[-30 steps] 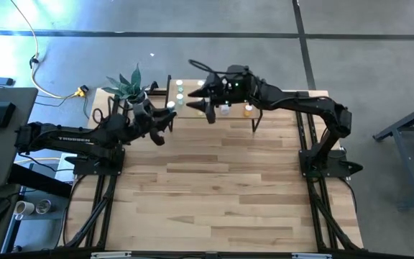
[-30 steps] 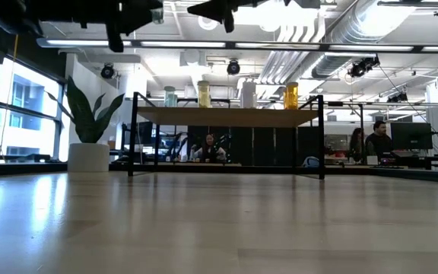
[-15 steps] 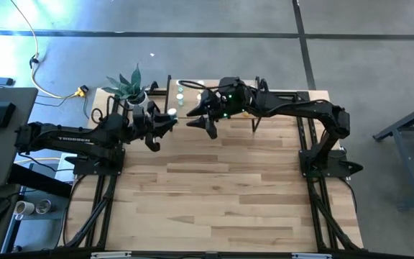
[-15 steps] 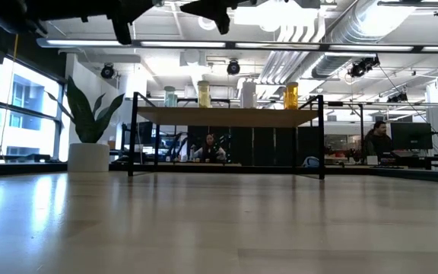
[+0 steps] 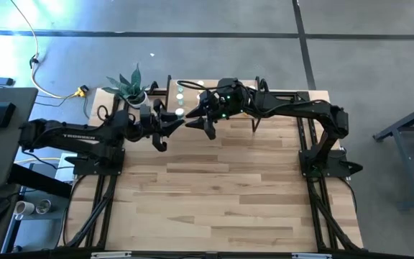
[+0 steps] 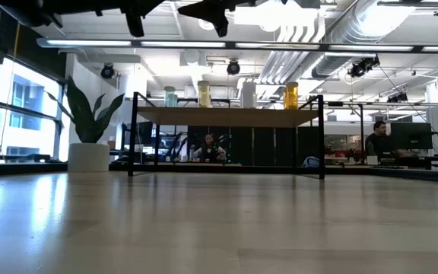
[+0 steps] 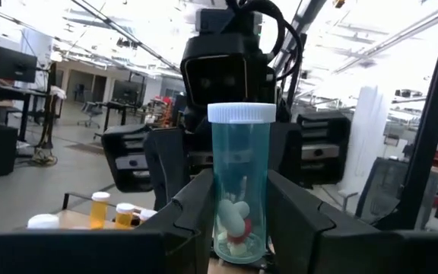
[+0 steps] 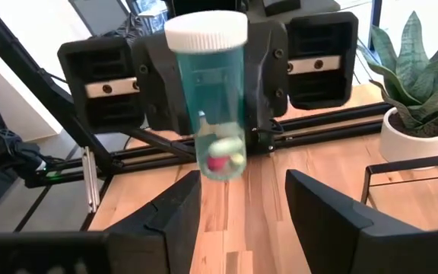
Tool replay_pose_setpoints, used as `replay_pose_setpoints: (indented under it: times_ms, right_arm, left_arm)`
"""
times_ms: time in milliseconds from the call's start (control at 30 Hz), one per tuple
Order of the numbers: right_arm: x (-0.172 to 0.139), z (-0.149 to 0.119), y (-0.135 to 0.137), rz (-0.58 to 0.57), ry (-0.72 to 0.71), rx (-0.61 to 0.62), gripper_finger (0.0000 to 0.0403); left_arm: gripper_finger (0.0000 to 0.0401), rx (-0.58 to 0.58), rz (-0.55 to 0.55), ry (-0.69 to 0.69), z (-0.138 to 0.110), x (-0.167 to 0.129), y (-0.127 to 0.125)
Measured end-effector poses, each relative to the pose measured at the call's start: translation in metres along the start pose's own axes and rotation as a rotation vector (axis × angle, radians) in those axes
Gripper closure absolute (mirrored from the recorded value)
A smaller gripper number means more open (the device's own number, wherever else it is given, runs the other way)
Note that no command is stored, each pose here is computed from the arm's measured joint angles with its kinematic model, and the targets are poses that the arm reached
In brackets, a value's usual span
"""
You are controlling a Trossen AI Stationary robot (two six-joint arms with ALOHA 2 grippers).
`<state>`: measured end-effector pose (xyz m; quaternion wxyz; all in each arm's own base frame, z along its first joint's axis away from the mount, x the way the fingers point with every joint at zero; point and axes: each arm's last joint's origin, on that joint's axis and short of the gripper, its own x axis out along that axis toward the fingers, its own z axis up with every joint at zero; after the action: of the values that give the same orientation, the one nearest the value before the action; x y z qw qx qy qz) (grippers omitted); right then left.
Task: Pick and place medicine bottles onto shelf by color
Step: Put the blue pill bottle aligned with the other blue pill bottle on the shelf
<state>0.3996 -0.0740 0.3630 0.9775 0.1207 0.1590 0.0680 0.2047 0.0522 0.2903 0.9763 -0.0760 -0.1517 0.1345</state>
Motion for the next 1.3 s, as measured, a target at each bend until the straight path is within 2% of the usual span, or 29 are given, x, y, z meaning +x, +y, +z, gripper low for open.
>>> replay_pose_setpoints:
  times_ms: [467, 900, 1300]
  right_arm:
    - [0.0, 0.0, 0.001, 0.027, 0.004, 0.0, 0.0221]
    - [0.0, 0.0, 0.001, 0.031, 0.008, -0.003, 0.0317]
    - [0.0, -0.002, 0.001, 0.029, 0.021, 0.007, 0.0319]
  left_arm:
    - [0.0309, 0.012, 0.004, 0.03, -0.003, 0.023, -0.001]
    - [0.0309, 0.012, 0.008, 0.04, -0.006, 0.025, 0.0]
    - [0.0309, 0.013, 0.014, 0.066, -0.008, 0.025, 0.0]
